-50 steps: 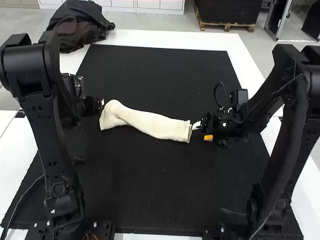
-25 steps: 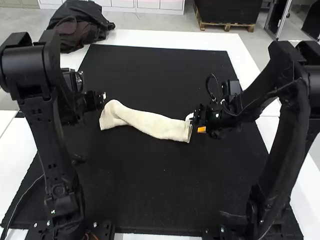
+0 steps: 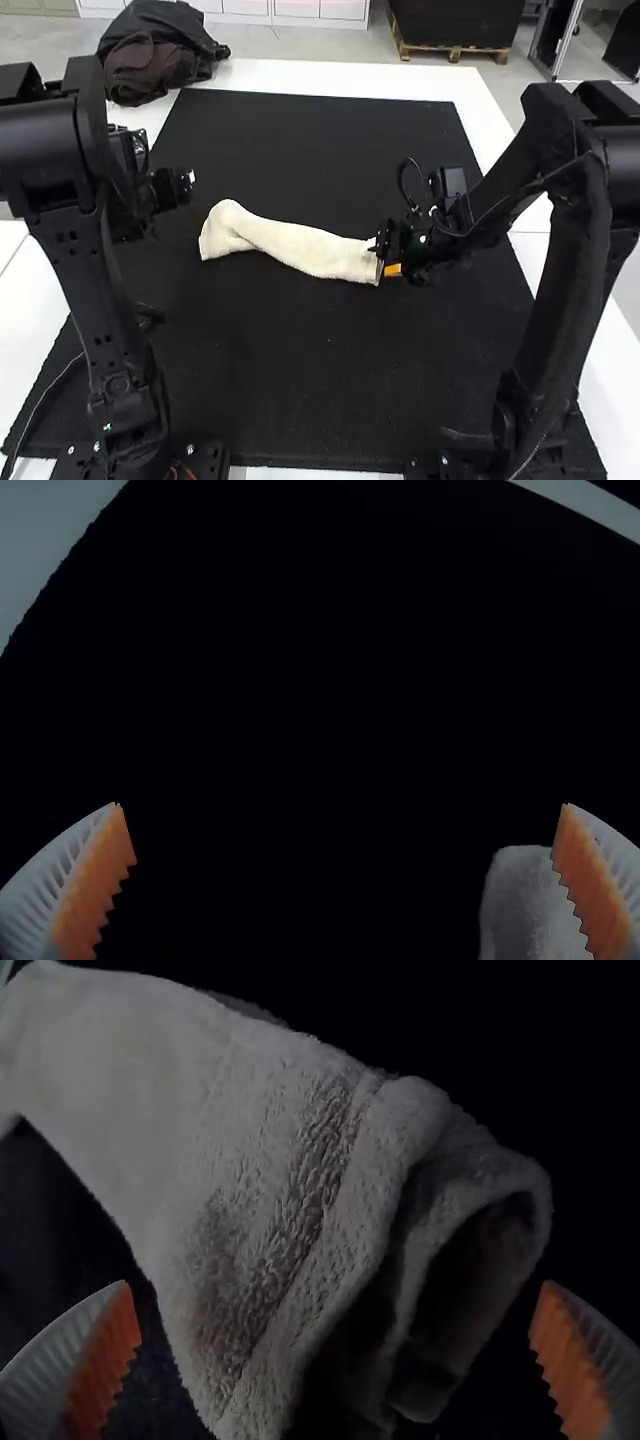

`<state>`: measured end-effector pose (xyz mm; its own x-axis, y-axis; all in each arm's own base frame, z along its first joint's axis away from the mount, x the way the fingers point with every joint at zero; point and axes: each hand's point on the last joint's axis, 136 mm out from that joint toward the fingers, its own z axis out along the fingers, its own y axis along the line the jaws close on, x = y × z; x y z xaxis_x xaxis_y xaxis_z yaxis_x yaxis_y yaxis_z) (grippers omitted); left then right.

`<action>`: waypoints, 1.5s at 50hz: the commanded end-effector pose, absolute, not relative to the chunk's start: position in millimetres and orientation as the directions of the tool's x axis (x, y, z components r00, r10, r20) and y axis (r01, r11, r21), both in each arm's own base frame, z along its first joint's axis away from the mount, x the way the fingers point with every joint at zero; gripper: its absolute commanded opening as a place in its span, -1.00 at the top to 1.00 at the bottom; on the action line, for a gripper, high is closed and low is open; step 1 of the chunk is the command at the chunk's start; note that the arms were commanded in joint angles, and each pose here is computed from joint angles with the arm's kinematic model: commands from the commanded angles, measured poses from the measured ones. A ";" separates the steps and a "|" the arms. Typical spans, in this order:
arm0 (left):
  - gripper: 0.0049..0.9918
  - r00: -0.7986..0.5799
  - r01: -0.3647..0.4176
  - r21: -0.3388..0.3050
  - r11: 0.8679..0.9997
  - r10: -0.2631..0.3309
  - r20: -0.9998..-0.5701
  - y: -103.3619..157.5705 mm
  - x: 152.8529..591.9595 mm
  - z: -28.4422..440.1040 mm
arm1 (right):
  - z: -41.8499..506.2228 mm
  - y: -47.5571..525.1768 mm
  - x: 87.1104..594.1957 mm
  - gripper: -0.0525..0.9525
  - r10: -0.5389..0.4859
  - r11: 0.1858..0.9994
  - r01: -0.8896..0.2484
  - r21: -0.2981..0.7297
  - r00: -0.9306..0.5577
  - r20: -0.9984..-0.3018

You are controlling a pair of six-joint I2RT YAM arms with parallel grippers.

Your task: Fold the towel.

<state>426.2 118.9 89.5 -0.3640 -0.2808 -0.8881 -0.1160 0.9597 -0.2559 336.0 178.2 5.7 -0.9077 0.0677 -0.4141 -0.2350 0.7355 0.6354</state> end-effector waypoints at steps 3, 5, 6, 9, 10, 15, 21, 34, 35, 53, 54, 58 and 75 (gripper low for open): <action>-0.96 -0.307 -0.114 -0.247 0.962 -0.271 -0.912 130.1 428.3 118.8 | -0.9 185.6 340.2 -0.91 0.055 0.742 -0.244 0.624 -0.906 -0.420; -0.96 -0.307 -0.119 -0.244 0.963 -0.269 -0.913 132.3 426.5 120.6 | -3.9 186.4 338.8 -0.91 0.051 0.743 -0.242 0.625 -0.909 -0.413; -0.96 -0.307 -0.122 -0.242 0.963 -0.269 -0.913 133.4 425.7 121.5 | -5.0 186.9 338.2 -0.91 0.050 0.743 -0.241 0.625 -0.910 -0.411; -0.96 -0.303 -0.124 -0.242 0.962 -0.269 -0.914 135.7 423.4 124.9 | -7.6 188.2 337.5 -0.91 0.044 0.746 -0.243 0.620 -0.911 -0.410; -0.96 -0.302 -0.125 -0.242 0.962 -0.270 -0.914 136.6 422.8 125.5 | -8.4 188.5 337.5 -0.90 0.043 0.746 -0.244 0.619 -0.911 -0.411; -0.96 -0.299 -0.133 -0.242 0.961 -0.271 -0.915 141.3 419.3 128.2 | -9.3 192.7 337.5 -0.56 0.033 0.742 -0.258 0.618 -0.908 -0.418; -0.96 -0.301 -0.137 -0.244 0.960 -0.276 -0.913 143.5 417.9 127.6 | -4.7 192.2 344.4 0.96 0.046 0.737 -0.272 0.618 -0.893 -0.448; -0.96 -0.311 -0.141 -0.248 0.958 -0.281 -0.908 143.5 417.4 125.5 | 10.0 172.9 342.8 0.94 0.071 0.744 -0.245 0.622 -0.896 -0.438; -0.96 -0.313 -0.142 -0.249 0.958 -0.282 -0.907 143.4 417.1 124.8 | 15.3 169.2 344.6 0.94 0.078 0.745 -0.247 0.619 -0.890 -0.449; -0.96 -0.309 -0.125 -0.240 0.963 -0.268 -0.913 136.5 420.7 133.0 | 69.7 139.8 352.3 0.95 0.146 0.760 -0.227 0.609 -0.853 -0.500; -0.96 -0.309 -0.122 -0.241 0.963 -0.268 -0.912 134.9 421.3 133.0 | 71.6 140.8 351.5 0.95 0.145 0.759 -0.227 0.610 -0.855 -0.498; -0.96 -0.320 -0.107 -0.230 0.967 -0.252 -0.913 126.5 423.8 131.8 | 83.9 149.3 350.3 0.95 0.140 0.745 -0.242 0.621 -0.855 -0.500; -0.96 -0.331 -0.074 -0.200 0.977 -0.213 -0.919 103.2 432.0 131.4 | 114.3 215.4 340.2 0.95 0.102 0.667 -0.295 0.685 -0.874 -0.475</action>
<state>421.9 99.3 101.3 -0.3971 -0.2578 -0.8808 -0.0817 0.9659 -0.2458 339.9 190.2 89.3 -0.8781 0.0974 -0.4684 -0.2660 0.7144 0.6472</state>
